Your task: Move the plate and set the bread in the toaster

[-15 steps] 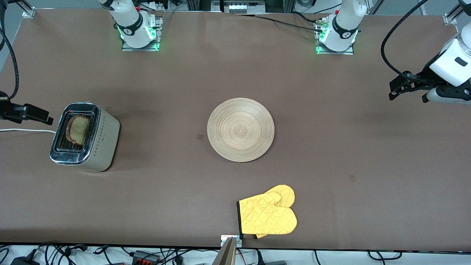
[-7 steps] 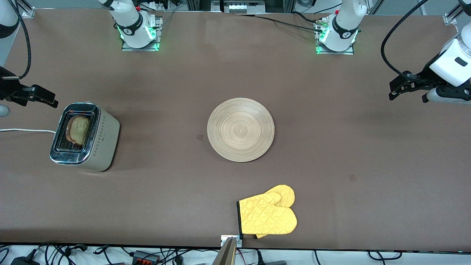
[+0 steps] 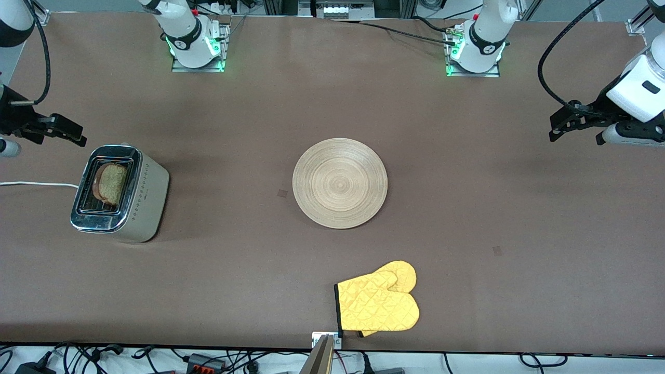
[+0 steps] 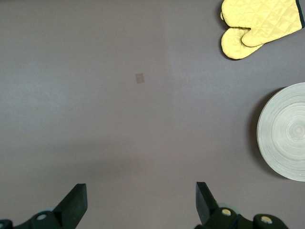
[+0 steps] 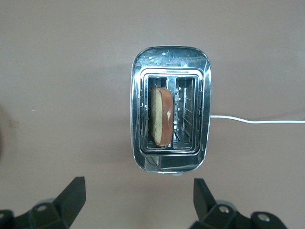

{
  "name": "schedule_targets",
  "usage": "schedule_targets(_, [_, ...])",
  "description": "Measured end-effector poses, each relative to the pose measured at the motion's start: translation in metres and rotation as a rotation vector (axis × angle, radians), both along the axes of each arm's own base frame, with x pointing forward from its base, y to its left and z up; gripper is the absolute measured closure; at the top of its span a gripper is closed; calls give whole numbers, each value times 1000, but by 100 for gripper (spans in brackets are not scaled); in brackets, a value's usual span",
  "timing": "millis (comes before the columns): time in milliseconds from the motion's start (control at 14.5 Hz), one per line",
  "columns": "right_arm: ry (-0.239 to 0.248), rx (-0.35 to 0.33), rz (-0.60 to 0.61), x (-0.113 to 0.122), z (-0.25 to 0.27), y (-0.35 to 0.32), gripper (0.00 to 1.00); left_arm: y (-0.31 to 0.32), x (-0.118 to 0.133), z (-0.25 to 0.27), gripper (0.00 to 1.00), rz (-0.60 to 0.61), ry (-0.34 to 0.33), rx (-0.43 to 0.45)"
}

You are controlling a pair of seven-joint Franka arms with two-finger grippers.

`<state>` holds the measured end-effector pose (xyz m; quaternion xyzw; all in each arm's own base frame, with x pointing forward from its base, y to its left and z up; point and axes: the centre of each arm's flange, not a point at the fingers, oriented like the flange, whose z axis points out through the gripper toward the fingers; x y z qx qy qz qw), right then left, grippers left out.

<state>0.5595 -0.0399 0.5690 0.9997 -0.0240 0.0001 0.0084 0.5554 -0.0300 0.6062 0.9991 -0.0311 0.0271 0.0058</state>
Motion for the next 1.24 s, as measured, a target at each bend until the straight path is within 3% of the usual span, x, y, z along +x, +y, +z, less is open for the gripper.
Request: schedule_targets(1238, [2,0,10,-7,5,6,0,0,0,0,0,-1,0,0])
